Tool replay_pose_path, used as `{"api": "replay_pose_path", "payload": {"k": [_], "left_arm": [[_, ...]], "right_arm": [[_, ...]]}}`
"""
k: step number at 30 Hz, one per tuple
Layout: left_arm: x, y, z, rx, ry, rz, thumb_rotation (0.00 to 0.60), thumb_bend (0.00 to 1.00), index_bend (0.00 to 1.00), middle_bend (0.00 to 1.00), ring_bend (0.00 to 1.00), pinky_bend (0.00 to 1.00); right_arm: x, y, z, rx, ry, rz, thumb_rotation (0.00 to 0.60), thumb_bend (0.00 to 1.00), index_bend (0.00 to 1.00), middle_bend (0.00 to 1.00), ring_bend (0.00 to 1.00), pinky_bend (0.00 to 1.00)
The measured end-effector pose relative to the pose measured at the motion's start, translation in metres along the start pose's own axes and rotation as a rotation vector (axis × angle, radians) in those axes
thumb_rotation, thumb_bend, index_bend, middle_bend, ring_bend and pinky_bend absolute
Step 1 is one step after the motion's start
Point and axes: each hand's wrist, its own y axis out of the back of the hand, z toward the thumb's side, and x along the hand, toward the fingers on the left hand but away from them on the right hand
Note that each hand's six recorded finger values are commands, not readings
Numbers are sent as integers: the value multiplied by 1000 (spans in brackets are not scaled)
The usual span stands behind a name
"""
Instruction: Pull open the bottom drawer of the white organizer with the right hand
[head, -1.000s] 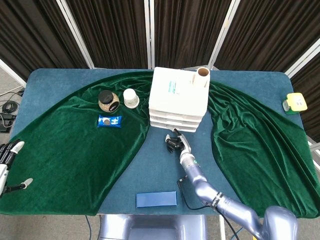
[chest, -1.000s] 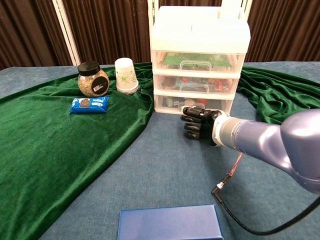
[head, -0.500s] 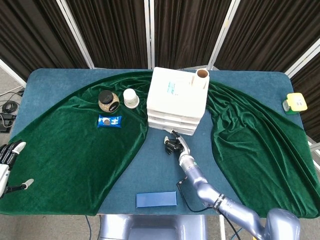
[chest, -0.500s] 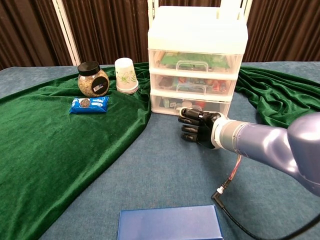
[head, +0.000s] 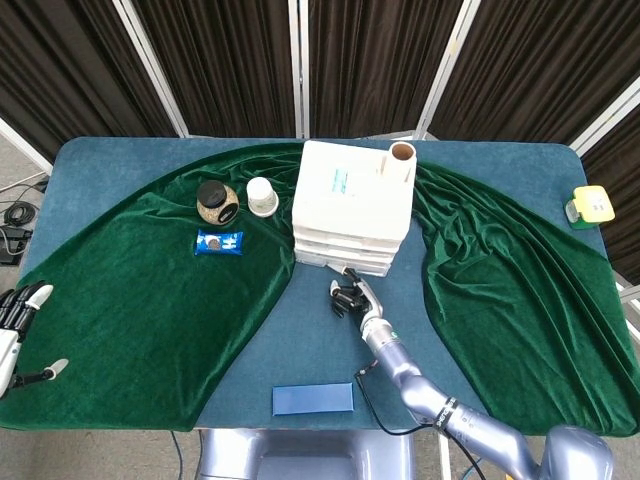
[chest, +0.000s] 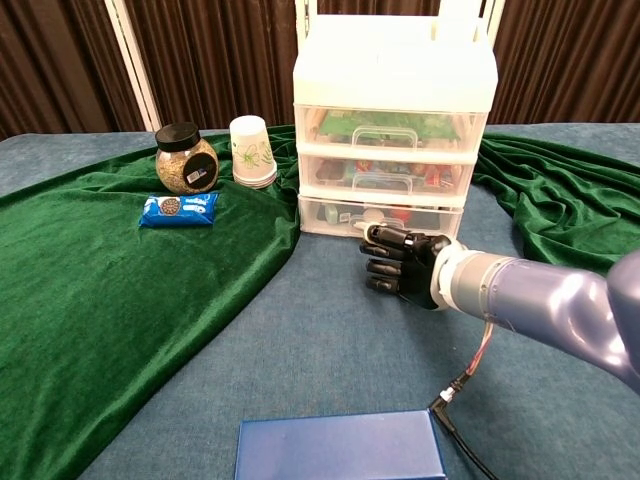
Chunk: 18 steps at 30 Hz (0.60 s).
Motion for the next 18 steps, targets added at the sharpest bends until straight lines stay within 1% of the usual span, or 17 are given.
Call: {"api": "replay_pose_path", "payload": {"k": [12, 18], "left_arm": [[1, 0, 0, 1, 3, -2, 600, 111, 0, 0, 0, 0], [0, 0, 0, 0, 2, 0, 600, 111, 0, 0, 0, 0]], "right_arm": [[10, 3, -10, 7, -10, 18, 600, 589, 298, 900, 959, 904], [15, 3, -11, 12, 1, 24, 600, 589, 298, 900, 959, 904]]}}
